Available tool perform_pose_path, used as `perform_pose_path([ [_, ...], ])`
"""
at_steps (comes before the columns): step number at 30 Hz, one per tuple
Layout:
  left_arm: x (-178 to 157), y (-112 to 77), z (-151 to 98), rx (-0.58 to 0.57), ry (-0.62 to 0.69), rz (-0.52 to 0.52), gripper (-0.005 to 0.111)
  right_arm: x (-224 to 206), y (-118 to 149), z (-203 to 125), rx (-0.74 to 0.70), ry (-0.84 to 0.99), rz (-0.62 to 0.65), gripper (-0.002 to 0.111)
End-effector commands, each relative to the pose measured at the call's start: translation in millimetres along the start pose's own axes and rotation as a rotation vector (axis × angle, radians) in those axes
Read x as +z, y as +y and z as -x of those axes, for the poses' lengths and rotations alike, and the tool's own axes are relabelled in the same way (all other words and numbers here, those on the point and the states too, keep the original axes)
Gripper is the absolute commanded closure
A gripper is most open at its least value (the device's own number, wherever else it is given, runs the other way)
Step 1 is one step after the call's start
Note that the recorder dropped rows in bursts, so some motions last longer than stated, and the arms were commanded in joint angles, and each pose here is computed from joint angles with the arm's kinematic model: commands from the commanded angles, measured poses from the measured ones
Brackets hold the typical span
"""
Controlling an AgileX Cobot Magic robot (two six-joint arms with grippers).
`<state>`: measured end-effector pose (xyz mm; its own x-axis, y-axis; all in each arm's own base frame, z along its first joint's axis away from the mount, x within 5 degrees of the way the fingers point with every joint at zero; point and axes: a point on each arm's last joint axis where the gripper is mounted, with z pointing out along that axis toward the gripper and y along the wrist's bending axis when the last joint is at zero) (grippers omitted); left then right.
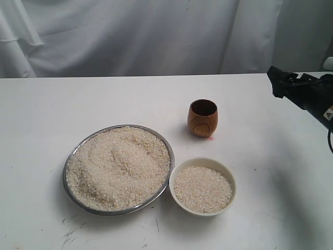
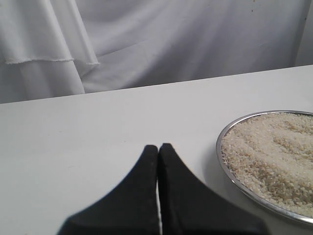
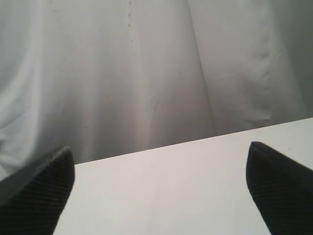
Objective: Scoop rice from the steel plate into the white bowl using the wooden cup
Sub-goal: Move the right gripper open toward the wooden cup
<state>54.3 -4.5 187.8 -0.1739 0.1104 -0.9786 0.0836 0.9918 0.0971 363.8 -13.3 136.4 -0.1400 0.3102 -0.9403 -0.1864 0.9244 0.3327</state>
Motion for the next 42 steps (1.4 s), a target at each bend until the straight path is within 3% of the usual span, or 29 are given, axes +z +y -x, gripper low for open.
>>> perform_pose_path([
  [1, 0, -0.1, 2, -0.004, -0.006, -0.005, 0.107, 0, -2, 5, 0.005, -0.026, -0.002, 0.022],
  [5, 0, -0.1, 2, -0.004, -0.006, -0.005, 0.107, 0, 3, 2, -0.125, -0.001, 0.049, 0.022],
  [9, 0, -0.1, 2, -0.002, -0.006, -0.005, 0.107, 3, 5, -3, -0.365, 0.013, 0.096, 0.022],
  [11, 0, -0.1, 2, -0.002, -0.006, -0.005, 0.107, 8, 3, -7, -0.384, 0.023, 0.121, 0.022],
  [19, 0, -0.1, 2, -0.002, -0.006, -0.005, 0.107, 26, 11, -42, -0.545, 0.143, 0.451, 0.022],
  [42, 0, -0.1, 2, -0.002, -0.006, -0.005, 0.107, 40, 2, -94, -0.503, 0.236, 0.65, 0.022],
])
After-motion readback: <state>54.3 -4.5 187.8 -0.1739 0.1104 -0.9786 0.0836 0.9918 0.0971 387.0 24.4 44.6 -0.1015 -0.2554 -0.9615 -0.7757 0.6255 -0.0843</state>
